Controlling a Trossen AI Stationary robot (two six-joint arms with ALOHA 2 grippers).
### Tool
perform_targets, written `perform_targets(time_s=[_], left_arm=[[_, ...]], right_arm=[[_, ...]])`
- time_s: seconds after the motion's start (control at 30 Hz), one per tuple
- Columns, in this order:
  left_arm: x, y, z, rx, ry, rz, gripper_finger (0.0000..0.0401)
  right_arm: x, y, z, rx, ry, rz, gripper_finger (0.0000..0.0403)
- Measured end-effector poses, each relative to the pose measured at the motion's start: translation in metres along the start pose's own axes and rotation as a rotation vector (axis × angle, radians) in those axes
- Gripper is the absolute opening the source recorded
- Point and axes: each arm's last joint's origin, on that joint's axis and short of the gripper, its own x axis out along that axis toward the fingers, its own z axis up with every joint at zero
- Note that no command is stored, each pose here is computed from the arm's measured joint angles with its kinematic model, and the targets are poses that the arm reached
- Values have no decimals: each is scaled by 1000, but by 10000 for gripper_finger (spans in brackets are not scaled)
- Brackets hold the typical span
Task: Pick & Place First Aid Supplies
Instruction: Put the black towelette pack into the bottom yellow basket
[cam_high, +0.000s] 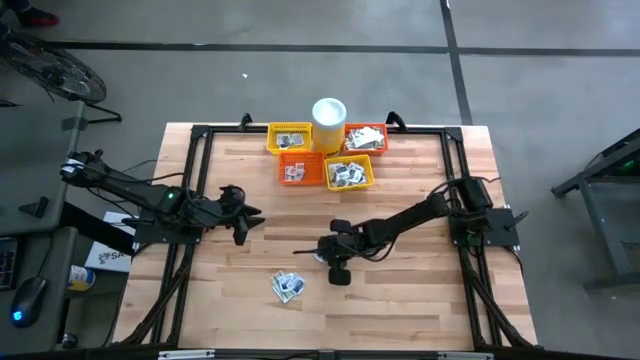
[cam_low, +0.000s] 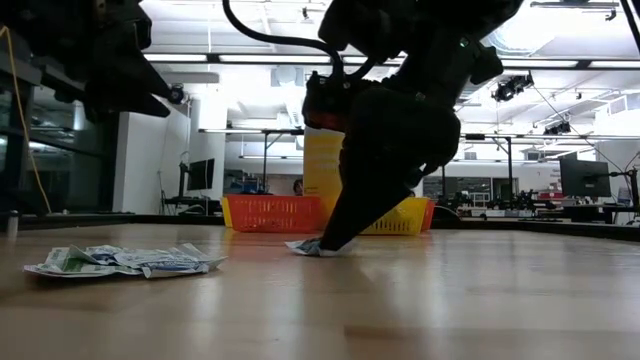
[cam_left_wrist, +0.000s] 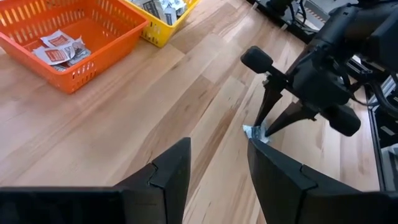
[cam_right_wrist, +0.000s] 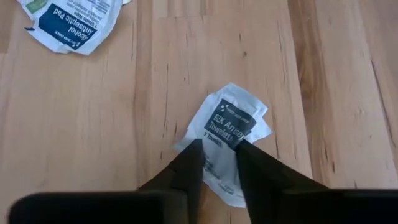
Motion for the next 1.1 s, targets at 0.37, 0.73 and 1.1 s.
perform_targets(time_s=[0.37,0.73,1.1], left_arm=[[0,1,-1,6,14,6,158],[0,1,-1,-19,9,10,158],[0,1,0,-63,-6,13,158]], right_arm=[[-30,-22,8,90,40,34,9],[-99,-79,14,136,77,-97,5],[-126,-164,12,239,59,-259,22]])
